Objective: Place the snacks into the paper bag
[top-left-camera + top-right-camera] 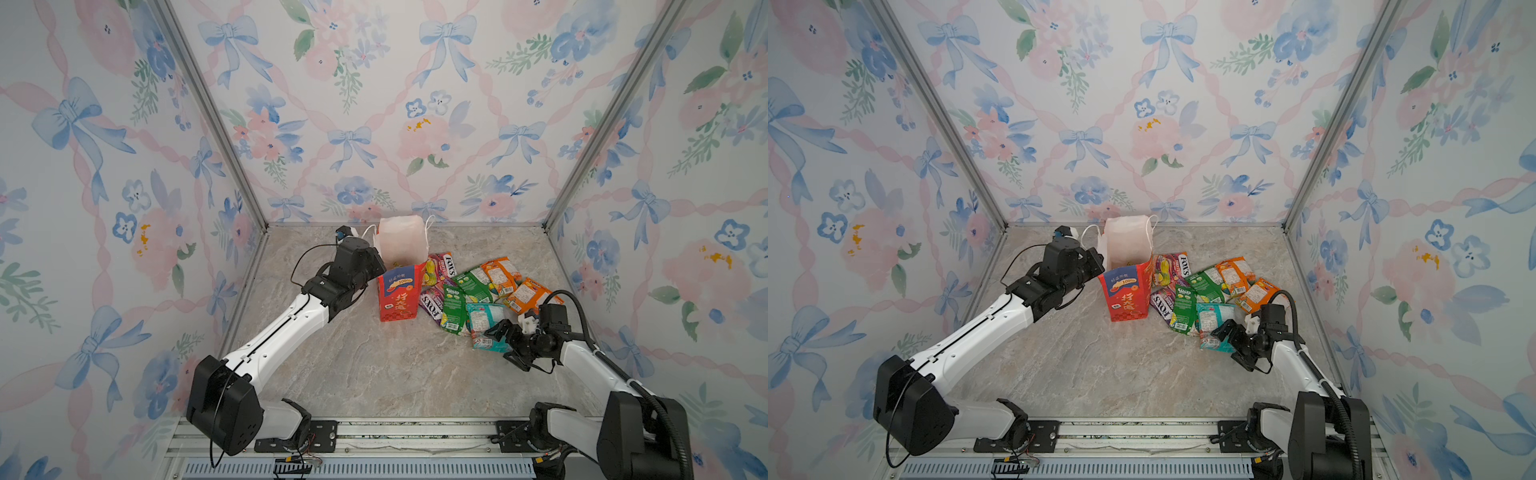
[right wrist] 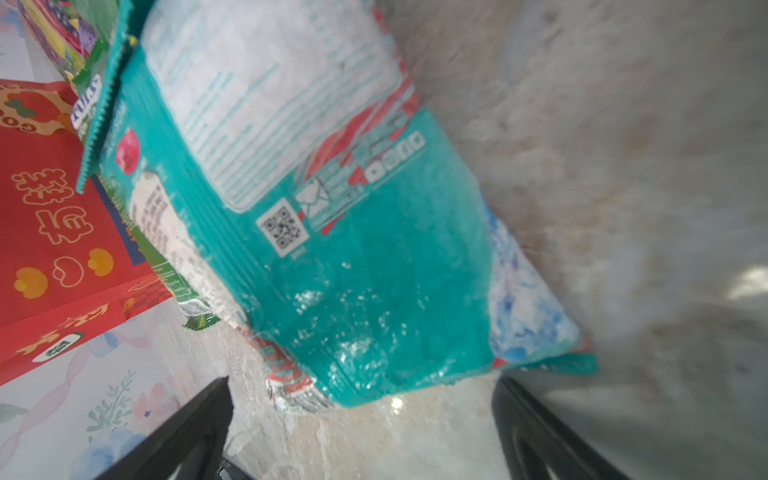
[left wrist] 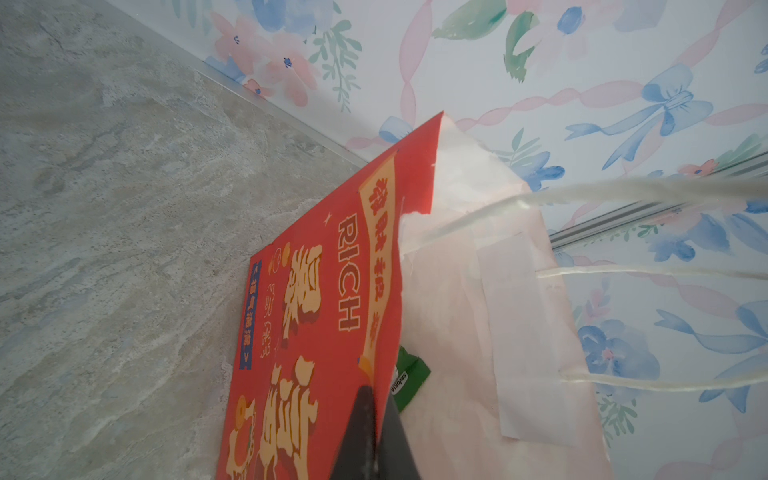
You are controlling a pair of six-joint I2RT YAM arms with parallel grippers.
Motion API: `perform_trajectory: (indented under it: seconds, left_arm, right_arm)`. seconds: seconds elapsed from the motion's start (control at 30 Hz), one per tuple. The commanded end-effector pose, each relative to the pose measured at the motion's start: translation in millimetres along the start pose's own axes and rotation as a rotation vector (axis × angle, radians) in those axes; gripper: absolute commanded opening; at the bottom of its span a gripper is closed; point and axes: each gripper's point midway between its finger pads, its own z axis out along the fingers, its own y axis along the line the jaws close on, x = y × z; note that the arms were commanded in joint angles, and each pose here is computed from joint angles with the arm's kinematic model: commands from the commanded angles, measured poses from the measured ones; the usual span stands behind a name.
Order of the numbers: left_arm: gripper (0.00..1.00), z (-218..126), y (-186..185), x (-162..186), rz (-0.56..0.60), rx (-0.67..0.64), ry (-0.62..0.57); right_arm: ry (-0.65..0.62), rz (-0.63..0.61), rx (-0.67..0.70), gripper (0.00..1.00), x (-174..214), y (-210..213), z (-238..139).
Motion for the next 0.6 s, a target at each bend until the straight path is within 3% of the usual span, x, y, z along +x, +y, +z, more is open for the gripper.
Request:
perform_trajectory:
  seconds: [0.0,0.57]
  left_arm:
    - [0.00,7,4,4,0.002,-0.012,0.020]
    - [0.00,7,7,5,-0.001,-0.016,0.023]
  right_arm:
    - [0.023,0.047,-0.007,1.00,10,3,10]
    - [-0.017,0.152,-0.039,1.00,11,-6,30]
